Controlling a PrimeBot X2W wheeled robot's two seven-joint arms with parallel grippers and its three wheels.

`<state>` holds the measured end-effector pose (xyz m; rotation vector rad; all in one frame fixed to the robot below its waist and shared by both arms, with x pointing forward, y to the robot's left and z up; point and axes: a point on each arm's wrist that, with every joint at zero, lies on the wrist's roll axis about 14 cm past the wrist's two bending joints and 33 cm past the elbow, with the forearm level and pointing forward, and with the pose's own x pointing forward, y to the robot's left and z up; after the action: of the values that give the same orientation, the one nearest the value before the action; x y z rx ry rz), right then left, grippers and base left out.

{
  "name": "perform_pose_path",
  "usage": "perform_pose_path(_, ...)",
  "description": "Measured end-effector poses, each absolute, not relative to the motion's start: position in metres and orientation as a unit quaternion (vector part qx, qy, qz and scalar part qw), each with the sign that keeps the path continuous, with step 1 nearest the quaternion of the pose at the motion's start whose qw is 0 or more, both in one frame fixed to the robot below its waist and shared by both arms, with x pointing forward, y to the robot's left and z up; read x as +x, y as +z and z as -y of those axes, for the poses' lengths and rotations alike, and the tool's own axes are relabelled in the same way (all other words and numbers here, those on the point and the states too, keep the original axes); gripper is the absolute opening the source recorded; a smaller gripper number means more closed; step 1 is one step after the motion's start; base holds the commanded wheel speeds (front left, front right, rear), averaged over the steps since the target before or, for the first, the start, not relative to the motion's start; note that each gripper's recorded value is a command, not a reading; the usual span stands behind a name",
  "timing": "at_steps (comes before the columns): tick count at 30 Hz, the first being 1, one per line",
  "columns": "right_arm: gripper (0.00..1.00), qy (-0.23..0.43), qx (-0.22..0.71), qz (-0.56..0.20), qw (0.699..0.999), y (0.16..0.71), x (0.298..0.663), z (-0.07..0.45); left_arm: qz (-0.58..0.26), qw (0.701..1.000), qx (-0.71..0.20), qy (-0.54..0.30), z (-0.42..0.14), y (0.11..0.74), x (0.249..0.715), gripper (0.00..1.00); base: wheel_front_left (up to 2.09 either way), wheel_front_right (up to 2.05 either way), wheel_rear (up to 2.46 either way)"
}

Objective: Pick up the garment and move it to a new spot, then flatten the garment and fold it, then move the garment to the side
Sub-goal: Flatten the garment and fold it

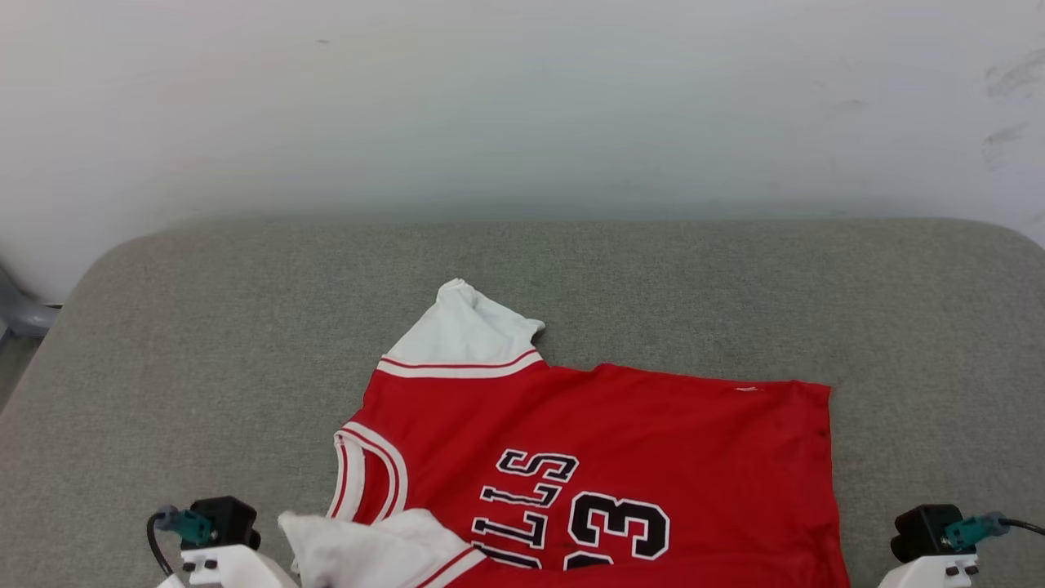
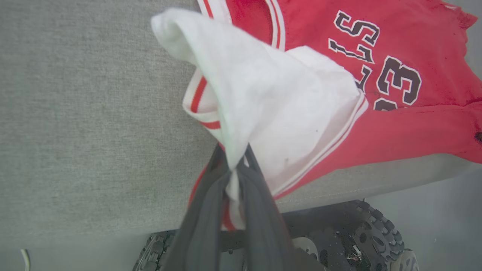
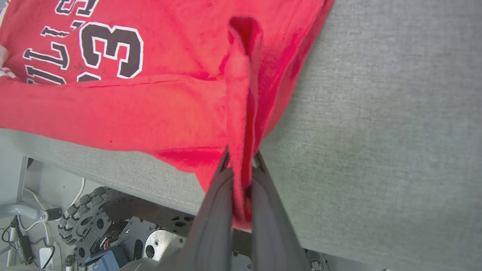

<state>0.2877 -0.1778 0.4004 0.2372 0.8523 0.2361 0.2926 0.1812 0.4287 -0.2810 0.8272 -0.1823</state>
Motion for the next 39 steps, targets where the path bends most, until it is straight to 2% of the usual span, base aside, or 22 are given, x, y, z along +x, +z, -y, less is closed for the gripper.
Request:
perform_pose_path(4,0.00,0.109,0.123,-0.417,0.894,0.395,0.278,0.178,-0.423,0.890,-0.152,-0.083,-0.179,0.415,0.275,0.00,0.00,0.00,0.00)
perform_pose_path(9,0.00,0.094,0.132,-0.415,0.895,0.387,0.276,0.180,-0.425,0.886,-0.168,-0.071,-0.177,0.401,0.274,0.00,0.00,0.00,0.00)
perform_pose_path(10,0.09,0.090,0.135,-0.414,0.896,0.385,0.277,0.181,-0.422,0.887,-0.172,-0.069,-0.177,0.400,0.277,0.00,0.00,0.00,0.00)
perform_pose_path(11,0.44,0.088,0.135,-0.415,0.895,0.383,0.276,0.181,-0.422,0.887,-0.176,-0.069,-0.176,0.398,0.280,0.09,0.00,0.00,0.00)
perform_pose_path(12,0.78,0.085,0.137,-0.414,0.896,0.382,0.277,0.181,-0.419,0.888,-0.178,-0.069,-0.176,0.397,0.282,0.44,0.00,0.00,0.00)
perform_pose_path(13,1.00,0.083,0.137,-0.410,0.898,0.382,0.277,0.182,-0.414,0.890,-0.180,-0.063,-0.177,0.397,0.286,0.95,0.00,0.00,0.00)
perform_pose_path(14,1.00,0.081,0.136,-0.402,0.902,0.383,0.279,0.182,-0.410,0.892,-0.181,-0.063,-0.177,0.397,0.289,1.00,0.00,0.00,0.00)
perform_pose_path(18,1.00,0.069,0.132,-0.330,0.932,0.402,0.299,0.188,-0.378,0.909,-0.166,-0.055,-0.183,0.403,0.305,1.00,0.00,0.00,0.00)
perform_pose_path(25,1.00,0.039,0.105,-0.167,0.980,0.454,0.336,0.202,-0.252,0.957,-0.139,-0.028,-0.199,0.445,0.353,1.00,0.00,0.00,0.00)
perform_pose_path(33,1.00,0.026,0.073,-0.047,0.996,0.504,0.368,0.211,-0.159,0.979,-0.118,-0.042,-0.187,0.482,0.399,1.00,0.00,0.00,0.00)
perform_pose_path(39,1.00,0.028,0.054,-0.005,0.998,0.525,0.397,0.210,-0.141,0.980,-0.120,-0.068,-0.172,0.490,0.447,1.00,0.00,0.00,0.00)
